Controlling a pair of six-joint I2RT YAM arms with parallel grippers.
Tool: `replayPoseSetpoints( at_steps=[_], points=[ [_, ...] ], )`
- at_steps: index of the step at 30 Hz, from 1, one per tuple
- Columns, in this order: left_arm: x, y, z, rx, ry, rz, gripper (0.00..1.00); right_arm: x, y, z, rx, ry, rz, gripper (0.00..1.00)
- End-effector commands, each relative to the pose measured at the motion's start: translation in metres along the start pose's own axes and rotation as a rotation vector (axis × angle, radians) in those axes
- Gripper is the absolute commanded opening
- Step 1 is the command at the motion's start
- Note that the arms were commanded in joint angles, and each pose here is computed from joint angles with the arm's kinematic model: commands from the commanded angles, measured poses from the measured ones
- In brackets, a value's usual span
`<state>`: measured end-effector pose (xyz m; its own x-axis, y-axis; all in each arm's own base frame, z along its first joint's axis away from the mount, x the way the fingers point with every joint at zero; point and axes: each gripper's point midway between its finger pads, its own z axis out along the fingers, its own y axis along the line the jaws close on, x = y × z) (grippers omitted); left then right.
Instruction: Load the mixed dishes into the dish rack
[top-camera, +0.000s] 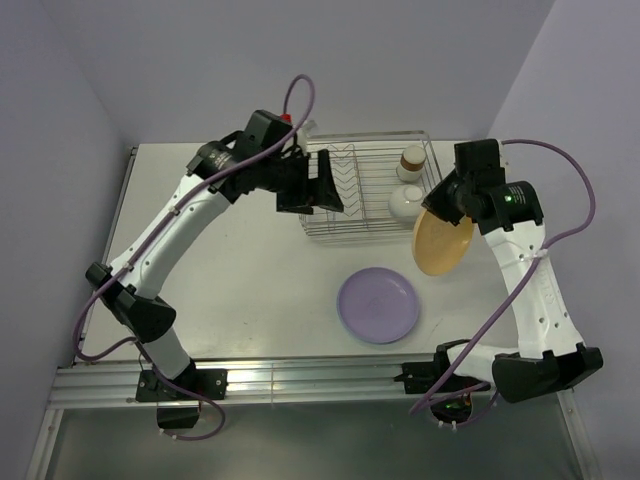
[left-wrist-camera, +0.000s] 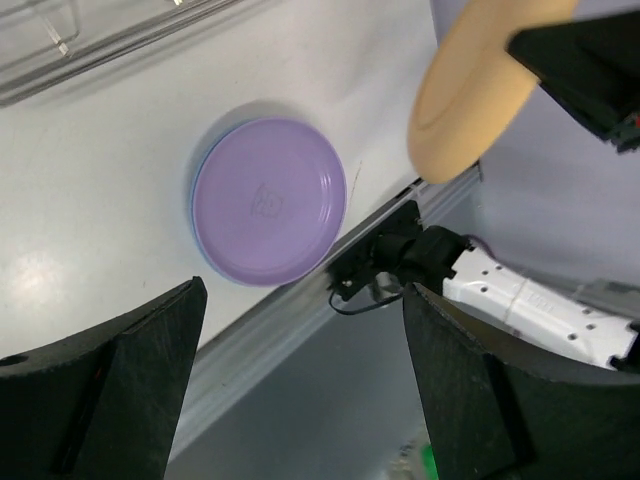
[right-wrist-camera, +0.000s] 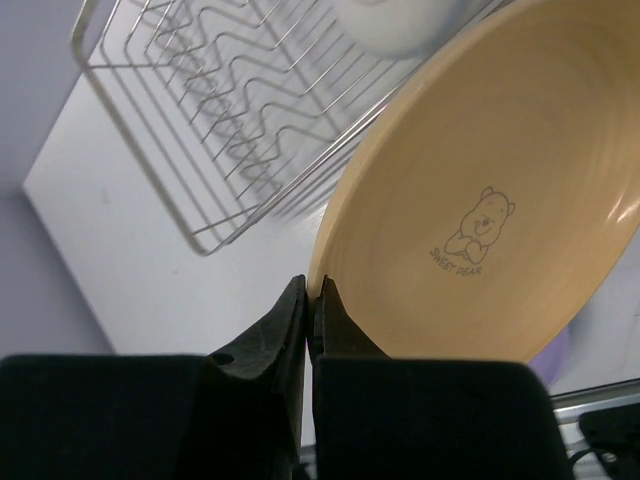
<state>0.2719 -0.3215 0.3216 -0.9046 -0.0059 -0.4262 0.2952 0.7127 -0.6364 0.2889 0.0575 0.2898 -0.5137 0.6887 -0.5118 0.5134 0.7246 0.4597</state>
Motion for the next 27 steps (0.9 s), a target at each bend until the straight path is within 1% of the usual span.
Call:
replayPoseSetpoints(
  at_steps=[1,2,3,4,5,7,8,10,12,13,14,17,21,27],
  points=[
    [-0.011,-0.029,-0.003,-0.03,-0.115,0.202,0.86,0.01,0.028,-0.014,-0.08,0.08,0.12,0.0],
    [-0.006,-0.033,0.003,-0.059,-0.12,0.237,0.86,0.012,0.032,-0.014,-0.09,0.092,0.132,0.0],
    [-0.002,-0.038,0.004,-0.051,-0.111,0.253,0.87,0.013,0.034,-0.014,-0.095,0.099,0.147,0.0],
    [-0.006,-0.037,0.004,-0.082,-0.136,0.264,0.87,0.015,0.039,-0.014,-0.107,0.111,0.182,0.0],
    [-0.001,-0.038,0.006,-0.097,-0.133,0.278,0.87,0.016,0.045,-0.016,-0.133,0.123,0.2,0.0],
    [-0.003,-0.032,0.008,-0.149,-0.157,0.291,0.87,0.02,0.058,-0.021,-0.177,0.155,0.24,0.0],
    [0.0,-0.034,0.009,-0.146,-0.152,0.298,0.87,0.022,0.062,-0.022,-0.189,0.171,0.254,0.0],
    [-0.001,-0.02,0.011,-0.21,-0.174,0.297,0.88,0.03,0.077,-0.026,-0.236,0.228,0.291,0.0],
    [-0.002,-0.022,0.007,-0.201,-0.204,0.306,0.88,0.034,0.086,-0.029,-0.256,0.243,0.302,0.0],
    [0.005,-0.013,0.014,-0.214,-0.185,0.307,0.88,0.036,0.093,-0.029,-0.258,0.241,0.296,0.0],
    [0.007,-0.013,0.014,-0.206,-0.189,0.305,0.88,0.038,0.095,-0.029,-0.256,0.243,0.292,0.0],
    [0.01,-0.018,0.014,-0.174,-0.197,0.31,0.88,0.052,0.107,-0.026,-0.259,0.28,0.278,0.0],
    [0.012,-0.023,0.015,-0.169,-0.185,0.333,0.88,0.064,0.12,-0.021,-0.264,0.307,0.27,0.0],
    [0.008,-0.027,0.002,-0.161,-0.223,0.359,0.88,0.069,0.13,-0.009,-0.247,0.319,0.242,0.0]
  ],
)
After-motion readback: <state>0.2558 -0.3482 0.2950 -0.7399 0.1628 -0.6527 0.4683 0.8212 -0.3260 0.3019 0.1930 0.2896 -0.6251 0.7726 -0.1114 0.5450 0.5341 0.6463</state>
